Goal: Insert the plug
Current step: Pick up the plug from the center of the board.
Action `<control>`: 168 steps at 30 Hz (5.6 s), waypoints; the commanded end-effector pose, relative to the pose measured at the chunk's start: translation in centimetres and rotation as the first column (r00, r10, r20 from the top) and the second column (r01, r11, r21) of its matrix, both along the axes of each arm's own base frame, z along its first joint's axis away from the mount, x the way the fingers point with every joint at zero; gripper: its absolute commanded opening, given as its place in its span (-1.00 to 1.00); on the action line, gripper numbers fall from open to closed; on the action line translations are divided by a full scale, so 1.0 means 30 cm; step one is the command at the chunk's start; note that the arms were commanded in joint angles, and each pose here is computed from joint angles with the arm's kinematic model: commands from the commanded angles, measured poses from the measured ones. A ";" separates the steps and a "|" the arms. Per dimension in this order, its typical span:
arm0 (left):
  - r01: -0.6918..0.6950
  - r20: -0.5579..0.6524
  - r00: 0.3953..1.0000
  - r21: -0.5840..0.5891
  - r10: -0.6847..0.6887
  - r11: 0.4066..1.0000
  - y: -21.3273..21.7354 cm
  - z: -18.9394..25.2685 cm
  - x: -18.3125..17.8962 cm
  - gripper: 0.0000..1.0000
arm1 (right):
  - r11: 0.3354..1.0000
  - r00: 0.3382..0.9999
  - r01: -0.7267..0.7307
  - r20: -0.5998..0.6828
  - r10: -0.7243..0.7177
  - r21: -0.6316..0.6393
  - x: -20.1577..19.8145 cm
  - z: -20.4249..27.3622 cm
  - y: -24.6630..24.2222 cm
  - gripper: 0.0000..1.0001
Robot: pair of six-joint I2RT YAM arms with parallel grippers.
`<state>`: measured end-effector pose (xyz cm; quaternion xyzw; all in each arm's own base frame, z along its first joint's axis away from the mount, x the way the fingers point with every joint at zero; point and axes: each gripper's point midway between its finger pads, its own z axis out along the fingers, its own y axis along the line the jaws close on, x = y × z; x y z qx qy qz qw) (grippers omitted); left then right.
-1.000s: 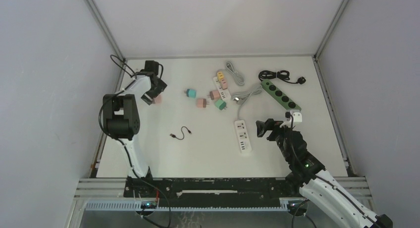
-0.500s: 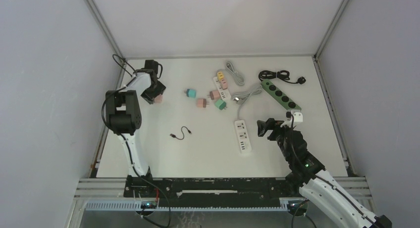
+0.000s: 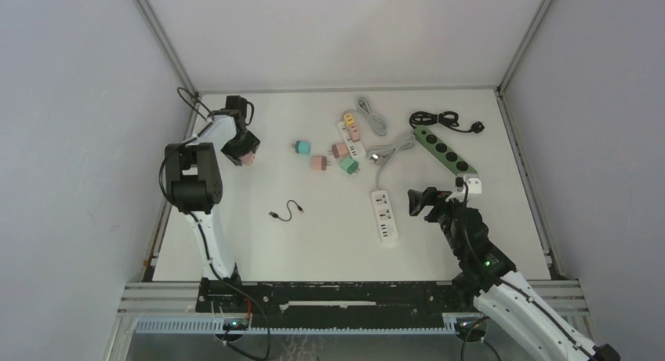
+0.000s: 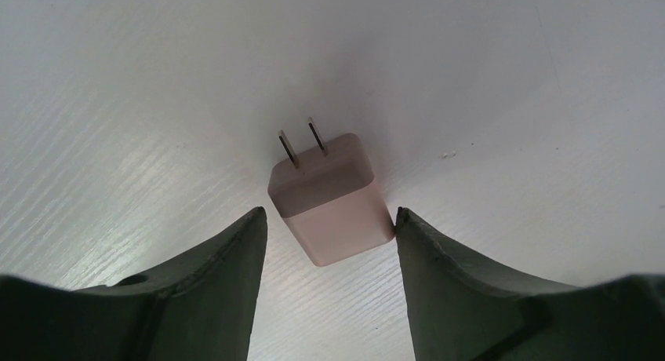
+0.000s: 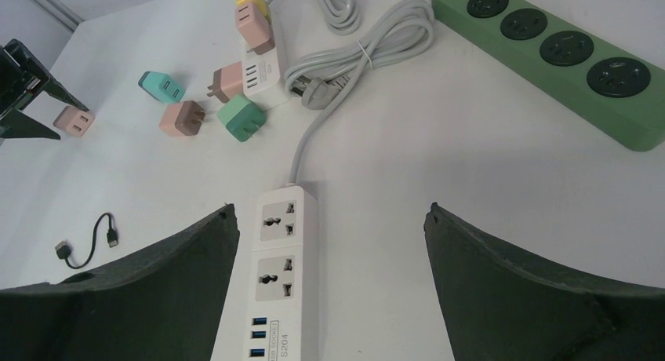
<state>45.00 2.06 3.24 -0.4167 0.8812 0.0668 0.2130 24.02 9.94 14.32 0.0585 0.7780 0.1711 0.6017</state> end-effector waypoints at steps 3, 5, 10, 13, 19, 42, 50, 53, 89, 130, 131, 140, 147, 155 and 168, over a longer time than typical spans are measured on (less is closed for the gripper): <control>0.018 0.025 1.000 -0.046 -0.017 0.999 0.026 0.026 0.011 0.27 | 1.000 1.000 -0.001 0.024 0.001 0.027 0.004 0.027 0.003 0.87; 0.025 0.023 0.999 -0.051 -0.023 0.998 0.028 0.022 0.015 0.20 | 1.000 1.000 -0.001 0.022 0.001 0.026 0.004 0.024 0.003 0.88; 0.021 0.019 1.000 -0.068 -0.020 0.997 0.037 0.011 0.018 0.09 | 1.000 1.000 -0.003 0.021 0.003 0.027 0.005 0.023 0.005 0.87; 0.028 0.017 1.000 -0.078 -0.026 0.997 0.037 0.009 0.012 -0.02 | 1.000 1.000 -0.010 0.018 0.009 0.025 0.004 0.021 0.008 0.87; 0.048 0.076 0.996 -0.124 -0.039 0.991 0.004 0.050 -0.016 -0.11 | 0.999 0.999 -0.034 0.016 0.034 0.029 0.003 0.019 0.024 0.86; 0.451 0.241 0.887 -0.275 -0.393 0.849 -0.513 0.160 -0.263 -0.15 | 0.985 0.985 -0.168 -0.037 0.169 0.040 -0.021 -0.023 0.128 0.79; 0.534 0.356 0.839 -0.393 -0.411 0.749 -0.747 0.199 -0.362 -0.16 | 0.977 0.977 -0.211 -0.016 0.212 0.029 -0.037 -0.023 0.210 0.79; 0.546 0.386 0.831 -0.430 -0.400 0.719 -0.808 0.221 -0.387 -0.16 | 0.974 0.975 -0.222 0.003 0.222 0.034 -0.039 -0.011 0.240 0.79; 0.545 0.538 0.827 -0.699 -0.162 0.462 -1.136 0.468 -0.588 -0.23 | 0.934 0.926 -0.352 0.172 0.337 0.065 0.090 0.141 0.637 0.54; 0.587 0.605 0.790 -0.695 -0.104 0.415 -1.150 0.520 -0.631 0.21 | 0.932 0.924 -0.360 0.150 0.351 0.042 0.097 0.140 0.655 -0.93; 0.596 0.613 0.782 -0.679 -0.115 0.430 -1.143 0.519 -0.630 0.28 | 0.931 0.924 -0.363 0.146 0.354 0.037 0.093 0.142 0.649 -0.97; 0.672 0.694 0.667 -0.401 -0.273 0.622 -1.020 0.545 -0.589 0.77 | 0.936 0.935 -0.350 0.047 0.351 -0.033 0.052 0.179 0.542 -1.00; 0.715 0.719 0.572 -0.200 -0.396 0.670 -0.950 0.572 -0.565 0.98 | 0.932 0.935 -0.346 -0.117 0.333 -0.108 0.020 0.200 0.437 -1.00; 0.786 0.701 0.475 -0.067 -0.532 0.614 -0.962 0.557 -0.550 1.00 | 0.921 0.899 -0.360 -0.317 0.301 -0.147 -0.009 0.247 0.335 -1.00; 0.876 0.668 0.411 -0.101 -0.621 0.472 -1.095 0.432 -0.537 0.91 | 0.901 0.786 -0.390 -0.577 0.220 -0.188 0.005 0.230 0.220 -1.00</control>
